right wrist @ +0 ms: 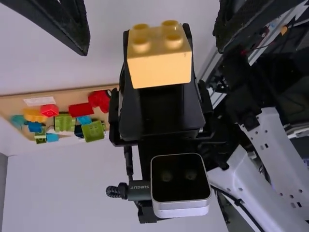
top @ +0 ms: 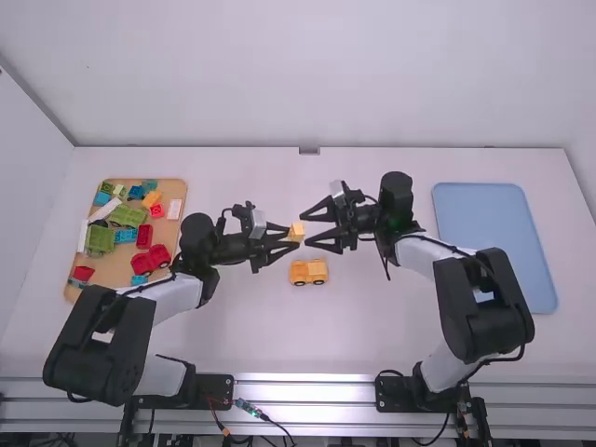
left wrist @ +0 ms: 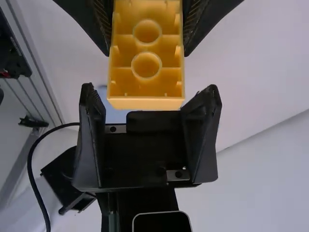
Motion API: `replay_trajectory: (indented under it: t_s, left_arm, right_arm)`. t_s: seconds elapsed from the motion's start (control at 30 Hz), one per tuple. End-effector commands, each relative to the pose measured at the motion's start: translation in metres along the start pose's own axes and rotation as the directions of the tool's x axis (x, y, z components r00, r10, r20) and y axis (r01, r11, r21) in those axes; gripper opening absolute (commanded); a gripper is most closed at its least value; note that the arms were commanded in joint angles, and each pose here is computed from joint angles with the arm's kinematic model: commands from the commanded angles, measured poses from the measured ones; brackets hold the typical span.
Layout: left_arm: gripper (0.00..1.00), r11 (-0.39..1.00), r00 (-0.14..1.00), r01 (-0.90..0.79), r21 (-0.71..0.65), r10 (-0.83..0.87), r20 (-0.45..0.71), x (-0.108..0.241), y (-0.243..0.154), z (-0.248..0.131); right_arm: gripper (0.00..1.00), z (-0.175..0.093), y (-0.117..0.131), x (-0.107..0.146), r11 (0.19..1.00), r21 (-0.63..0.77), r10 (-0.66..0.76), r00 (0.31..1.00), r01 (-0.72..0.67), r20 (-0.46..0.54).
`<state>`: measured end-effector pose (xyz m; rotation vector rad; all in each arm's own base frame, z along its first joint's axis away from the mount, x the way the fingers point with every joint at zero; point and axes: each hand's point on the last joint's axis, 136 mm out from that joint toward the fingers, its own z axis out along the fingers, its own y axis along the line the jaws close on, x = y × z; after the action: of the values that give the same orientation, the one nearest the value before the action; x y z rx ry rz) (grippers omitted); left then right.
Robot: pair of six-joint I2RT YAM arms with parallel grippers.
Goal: Assemble lego blocks to make yellow taxi
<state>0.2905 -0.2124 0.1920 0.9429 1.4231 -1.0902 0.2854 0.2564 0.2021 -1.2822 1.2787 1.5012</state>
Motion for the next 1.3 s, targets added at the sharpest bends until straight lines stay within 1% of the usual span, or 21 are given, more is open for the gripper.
replay_trajectory:
  t_s: [0.0, 0.1, 0.2, 0.33, 0.47, 0.63, 0.77, 0.83, 0.93, 1.1, 1.13, 1.2, 1.27]
  left_arm:
    - [0.02, 1.0, 1.0, -0.015, 0.01, 0.015, 0.011, -0.005, -0.006, 0.0]
    - [0.02, 0.999, 0.999, -0.031, 0.013, 0.031, 0.018, -0.008, -0.006, 0.0]
    - [0.02, 0.999, 0.999, -0.038, 0.013, 0.037, 0.022, -0.009, -0.007, 0.0]
    - [0.02, 0.999, 0.999, -0.038, 0.028, 0.037, 0.02, -0.008, -0.011, 0.003]
    - [0.02, 0.998, 0.999, -0.046, 0.035, 0.045, 0.018, -0.007, -0.015, 0.008]
    - [0.02, 0.999, 0.999, -0.038, 0.024, 0.038, 0.015, -0.006, -0.013, 0.008]
    - [0.02, 0.999, 0.999, -0.039, 0.023, 0.039, 0.015, -0.006, -0.013, 0.008]
    - [0.02, 0.999, 0.999, -0.039, 0.02, 0.039, 0.016, -0.006, -0.012, 0.008]
    - [0.02, 0.999, 0.999, -0.037, -0.007, 0.037, 0.017, -0.007, -0.008, 0.008]
    - [0.02, 0.999, 0.999, -0.04, -0.003, 0.04, 0.018, -0.007, -0.008, 0.008]
    - [0.05, 0.999, 0.999, -0.038, -0.005, 0.038, 0.018, -0.007, -0.008, 0.008]
    - [0.16, 0.999, 0.999, -0.038, -0.005, 0.038, 0.017, -0.007, -0.008, 0.008]
    - [0.18, 0.999, 0.999, -0.039, -0.002, 0.039, 0.017, -0.007, -0.008, 0.008]
  right_arm:
    - [0.68, 0.001, 0.0, -0.005, 0.999, -0.027, -0.018, 1.0, 0.018, 0.0]
    - [0.68, 0.001, 0.001, -0.005, 0.999, -0.031, -0.019, 1.0, 0.019, -0.001]
    - [0.68, 0.008, 0.004, -0.004, 0.999, -0.047, -0.024, 1.0, 0.024, -0.004]
    - [0.68, 0.012, 0.003, -0.006, 0.999, -0.04, -0.026, 1.0, 0.026, -0.005]
    - [0.66, 0.012, 0.002, -0.006, 0.999, -0.038, -0.026, 1.0, 0.026, -0.005]
    - [0.59, 0.012, 0.003, -0.006, 0.999, -0.039, -0.027, 1.0, 0.027, -0.005]
    - [0.48, 0.012, 0.002, -0.006, 0.999, -0.039, -0.025, 1.0, 0.025, -0.005]
    - [0.47, 0.012, 0.002, -0.006, 0.999, -0.039, -0.026, 1.0, 0.026, -0.005]
    - [0.43, 0.012, 0.003, -0.006, 0.999, -0.039, -0.026, 1.0, 0.026, -0.005]
    - [0.33, 0.012, 0.002, -0.006, 0.999, -0.038, -0.026, 1.0, 0.026, -0.005]
    - [0.3, 0.012, 0.002, -0.006, 0.999, -0.038, -0.026, 1.0, 0.026, -0.005]
    - [0.29, 0.012, 0.003, -0.006, 0.999, -0.039, -0.026, 1.0, 0.026, -0.005]
    - [0.26, 0.012, 0.003, -0.006, 0.999, -0.039, -0.027, 1.0, 0.027, -0.005]
